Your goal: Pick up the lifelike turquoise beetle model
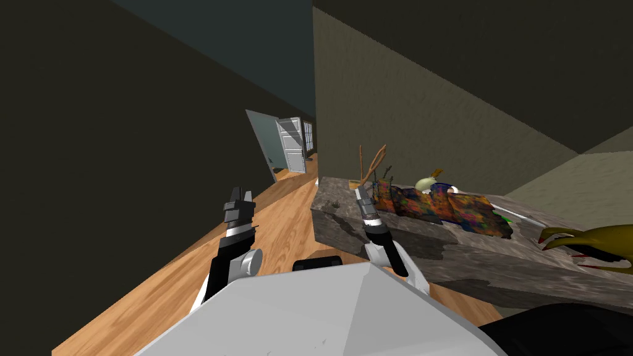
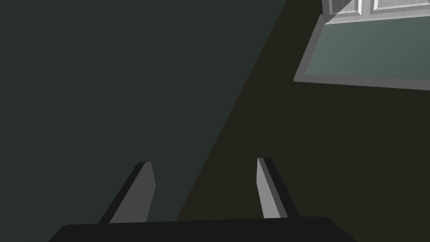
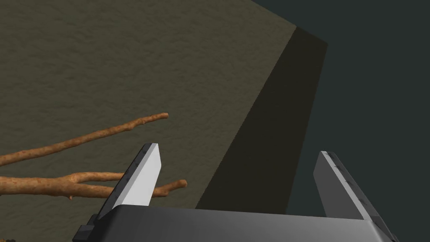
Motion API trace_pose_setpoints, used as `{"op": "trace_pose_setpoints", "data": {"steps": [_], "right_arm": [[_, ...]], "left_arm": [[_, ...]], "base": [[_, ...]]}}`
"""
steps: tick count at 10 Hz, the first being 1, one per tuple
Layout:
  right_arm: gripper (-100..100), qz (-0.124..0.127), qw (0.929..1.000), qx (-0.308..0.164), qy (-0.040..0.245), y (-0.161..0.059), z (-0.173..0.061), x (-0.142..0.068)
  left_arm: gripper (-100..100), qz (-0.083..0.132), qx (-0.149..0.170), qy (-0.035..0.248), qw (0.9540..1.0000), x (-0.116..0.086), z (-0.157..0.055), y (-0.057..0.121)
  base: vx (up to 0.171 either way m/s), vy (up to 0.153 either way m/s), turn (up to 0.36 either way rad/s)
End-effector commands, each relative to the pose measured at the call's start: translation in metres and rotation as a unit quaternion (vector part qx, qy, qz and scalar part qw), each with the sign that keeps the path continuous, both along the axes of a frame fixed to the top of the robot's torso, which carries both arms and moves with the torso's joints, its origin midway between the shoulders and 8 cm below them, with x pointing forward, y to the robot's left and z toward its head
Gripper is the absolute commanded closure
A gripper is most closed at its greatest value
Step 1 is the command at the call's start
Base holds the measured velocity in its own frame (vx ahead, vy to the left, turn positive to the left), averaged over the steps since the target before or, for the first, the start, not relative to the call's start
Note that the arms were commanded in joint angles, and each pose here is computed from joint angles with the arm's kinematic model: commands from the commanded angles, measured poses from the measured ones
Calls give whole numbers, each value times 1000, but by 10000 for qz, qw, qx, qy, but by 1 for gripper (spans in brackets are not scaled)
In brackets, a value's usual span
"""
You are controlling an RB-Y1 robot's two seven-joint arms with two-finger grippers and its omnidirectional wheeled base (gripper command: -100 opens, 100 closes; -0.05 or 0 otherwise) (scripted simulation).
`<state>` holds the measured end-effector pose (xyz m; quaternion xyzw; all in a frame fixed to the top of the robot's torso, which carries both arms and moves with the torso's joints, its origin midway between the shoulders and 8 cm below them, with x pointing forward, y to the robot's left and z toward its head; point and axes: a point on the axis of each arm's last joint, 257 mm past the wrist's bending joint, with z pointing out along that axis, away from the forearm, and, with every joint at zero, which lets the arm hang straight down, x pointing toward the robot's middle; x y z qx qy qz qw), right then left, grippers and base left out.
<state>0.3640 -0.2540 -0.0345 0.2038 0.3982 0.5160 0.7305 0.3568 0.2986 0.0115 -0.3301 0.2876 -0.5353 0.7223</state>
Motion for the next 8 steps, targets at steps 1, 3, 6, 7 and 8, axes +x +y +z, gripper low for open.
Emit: {"op": "trace_pose_setpoints", "data": {"steps": [1,3,6,7,8], "right_arm": [[-100,59,9990,-274,353,2,-28,6],[-100,96,9963,-517,673,1,-53,11],[-100,159,9872,-999,1234,-4,-99,15],[-100,178,9841,-1127,1358,-8,-110,15],[-100,172,9767,-1331,1672,-14,-138,15]], "left_arm": [[0,0,0,0,10000,0,0,0],[0,0,0,0,10000,0,0,0],[0,0,0,0,10000,0,0,0],[0,0,0,0,10000,0,0,0],[0,0,0,0,10000,0,0,0]], "base": [[-59,120,22],[-32,115,21],[-43,122,27],[-29,128,14],[-28,135,47]]}}
